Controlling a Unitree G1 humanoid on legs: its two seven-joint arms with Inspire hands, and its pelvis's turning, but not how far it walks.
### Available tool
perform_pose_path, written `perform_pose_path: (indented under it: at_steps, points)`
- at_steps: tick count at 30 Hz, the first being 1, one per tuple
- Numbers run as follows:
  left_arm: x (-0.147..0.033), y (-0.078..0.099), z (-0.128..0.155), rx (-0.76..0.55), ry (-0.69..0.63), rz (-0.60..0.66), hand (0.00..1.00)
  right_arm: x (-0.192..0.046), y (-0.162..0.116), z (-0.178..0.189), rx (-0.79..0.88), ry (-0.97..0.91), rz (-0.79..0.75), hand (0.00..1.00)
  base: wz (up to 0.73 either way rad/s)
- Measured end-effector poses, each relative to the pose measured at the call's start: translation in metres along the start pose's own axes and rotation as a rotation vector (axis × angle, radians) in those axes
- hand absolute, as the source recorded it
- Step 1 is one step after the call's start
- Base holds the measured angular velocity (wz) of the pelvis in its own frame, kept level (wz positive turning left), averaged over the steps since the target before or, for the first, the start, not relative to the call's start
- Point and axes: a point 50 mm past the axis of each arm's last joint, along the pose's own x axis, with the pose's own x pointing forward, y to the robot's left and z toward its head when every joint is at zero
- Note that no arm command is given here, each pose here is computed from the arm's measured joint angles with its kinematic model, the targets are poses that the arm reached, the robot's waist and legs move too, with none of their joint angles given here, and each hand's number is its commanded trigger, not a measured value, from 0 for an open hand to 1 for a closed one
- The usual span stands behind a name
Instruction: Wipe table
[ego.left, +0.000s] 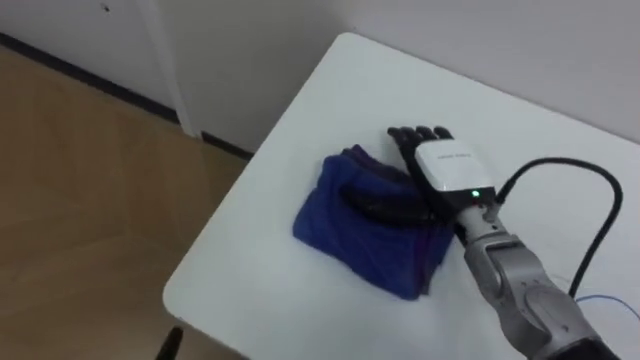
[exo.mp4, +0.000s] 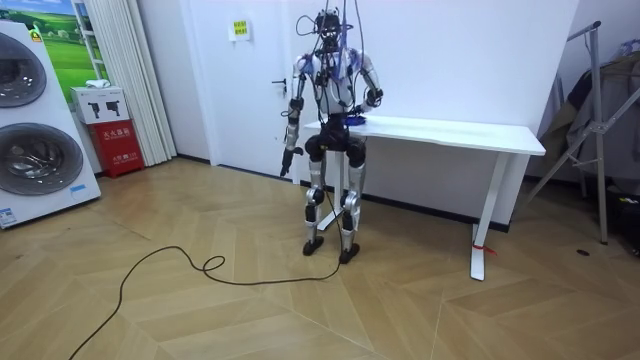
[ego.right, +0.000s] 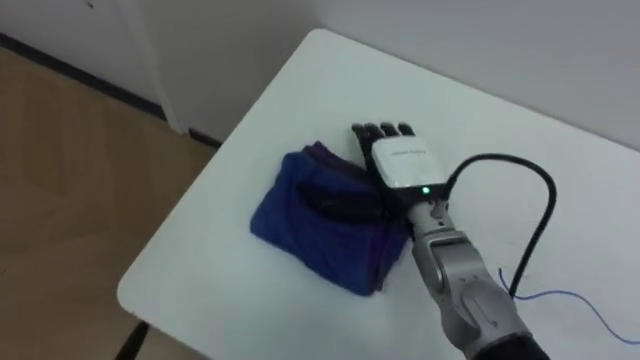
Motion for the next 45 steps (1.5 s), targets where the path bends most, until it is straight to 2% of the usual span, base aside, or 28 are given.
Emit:
perform_pose_path:
  at_steps: [3,19,28,45]
  points:
    - [-0.003,-0.005,-0.011,0.009,0.036,-0.013,0.00,-0.003,0.010,0.004,-0.027,-0.014,0.041,0.00,0.01]
    - [-0.001,-0.009,-0.004,0.034,0.038,-0.021,0.00,-0.008,0.020,0.021,0.017,-0.026,0.076,0.00,0.00]
    - [-0.002,-0.010,-0.007,0.034,0.045,-0.025,0.00,-0.017,0.003,0.040,0.080,-0.115,-0.027,0.00,0.00]
    - [-0.001,-0.009,-0.010,0.040,0.055,-0.009,0.00,-0.034,0.021,0.047,0.123,-0.128,0.060,0.00,0.00]
